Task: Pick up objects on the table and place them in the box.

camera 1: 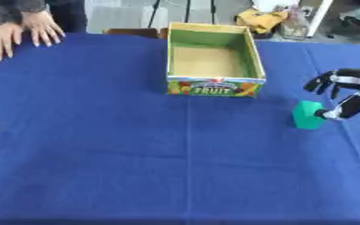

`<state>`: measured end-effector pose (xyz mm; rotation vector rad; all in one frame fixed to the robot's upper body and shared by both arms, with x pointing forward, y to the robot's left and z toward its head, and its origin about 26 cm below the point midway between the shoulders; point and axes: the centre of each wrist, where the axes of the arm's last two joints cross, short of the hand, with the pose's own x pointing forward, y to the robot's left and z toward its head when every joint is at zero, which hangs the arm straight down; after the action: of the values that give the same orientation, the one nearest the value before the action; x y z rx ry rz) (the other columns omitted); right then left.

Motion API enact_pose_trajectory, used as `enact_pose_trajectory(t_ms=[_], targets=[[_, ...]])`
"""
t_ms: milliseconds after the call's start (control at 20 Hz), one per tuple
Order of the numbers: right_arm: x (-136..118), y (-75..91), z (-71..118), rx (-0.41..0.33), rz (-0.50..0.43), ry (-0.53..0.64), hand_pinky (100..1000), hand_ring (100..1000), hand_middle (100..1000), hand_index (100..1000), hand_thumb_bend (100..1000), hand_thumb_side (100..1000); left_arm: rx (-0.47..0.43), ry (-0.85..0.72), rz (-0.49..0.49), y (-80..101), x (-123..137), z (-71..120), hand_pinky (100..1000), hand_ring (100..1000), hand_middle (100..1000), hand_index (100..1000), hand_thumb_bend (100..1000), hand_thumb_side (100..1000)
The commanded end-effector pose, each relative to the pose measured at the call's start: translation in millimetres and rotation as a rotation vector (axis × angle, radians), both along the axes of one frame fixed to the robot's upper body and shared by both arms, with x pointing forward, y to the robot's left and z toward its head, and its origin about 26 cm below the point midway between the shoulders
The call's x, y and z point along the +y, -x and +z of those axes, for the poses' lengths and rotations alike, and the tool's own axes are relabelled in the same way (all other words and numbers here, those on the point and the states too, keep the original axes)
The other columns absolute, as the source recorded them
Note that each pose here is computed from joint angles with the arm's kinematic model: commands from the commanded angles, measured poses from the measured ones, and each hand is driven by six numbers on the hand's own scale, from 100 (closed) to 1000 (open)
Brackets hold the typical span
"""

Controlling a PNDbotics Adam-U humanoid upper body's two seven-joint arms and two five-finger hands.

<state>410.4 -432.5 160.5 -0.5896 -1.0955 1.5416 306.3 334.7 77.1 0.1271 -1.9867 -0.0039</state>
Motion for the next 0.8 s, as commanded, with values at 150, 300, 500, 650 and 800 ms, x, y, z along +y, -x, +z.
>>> enact_pose_trajectory(t_ms=[150, 300, 500, 650, 800], targets=[[-9, 3.0, 12.0, -0.012, -0.011, 0.025, 653, 807, 818, 904, 440, 156, -0.027, -0.024, -0.003, -0.8, 4, 9.7, 661, 838, 721, 768, 623, 705], [-11, 4.5, 18.8, -0.032, -0.015, 0.019, 652, 805, 816, 904, 438, 158, -0.026, -0.025, 0.001, -0.3, 5, 9.5, 662, 837, 721, 768, 624, 704], [-11, 5.8, 30.4, -0.068, -0.019, 0.002, 650, 801, 811, 904, 436, 161, -0.024, -0.026, 0.001, -0.2, 5, 9.2, 662, 837, 721, 768, 624, 704], [-11, 7.3, 37.0, -0.087, -0.019, -0.010, 649, 800, 810, 904, 434, 162, -0.024, -0.028, 0.003, 0.0, 6, 9.1, 662, 837, 721, 768, 624, 704], [-11, 8.6, 40.2, -0.091, -0.019, -0.017, 649, 799, 809, 904, 433, 164, -0.024, -0.029, 0.004, 0.0, 6, 9.2, 662, 836, 720, 768, 623, 705]])
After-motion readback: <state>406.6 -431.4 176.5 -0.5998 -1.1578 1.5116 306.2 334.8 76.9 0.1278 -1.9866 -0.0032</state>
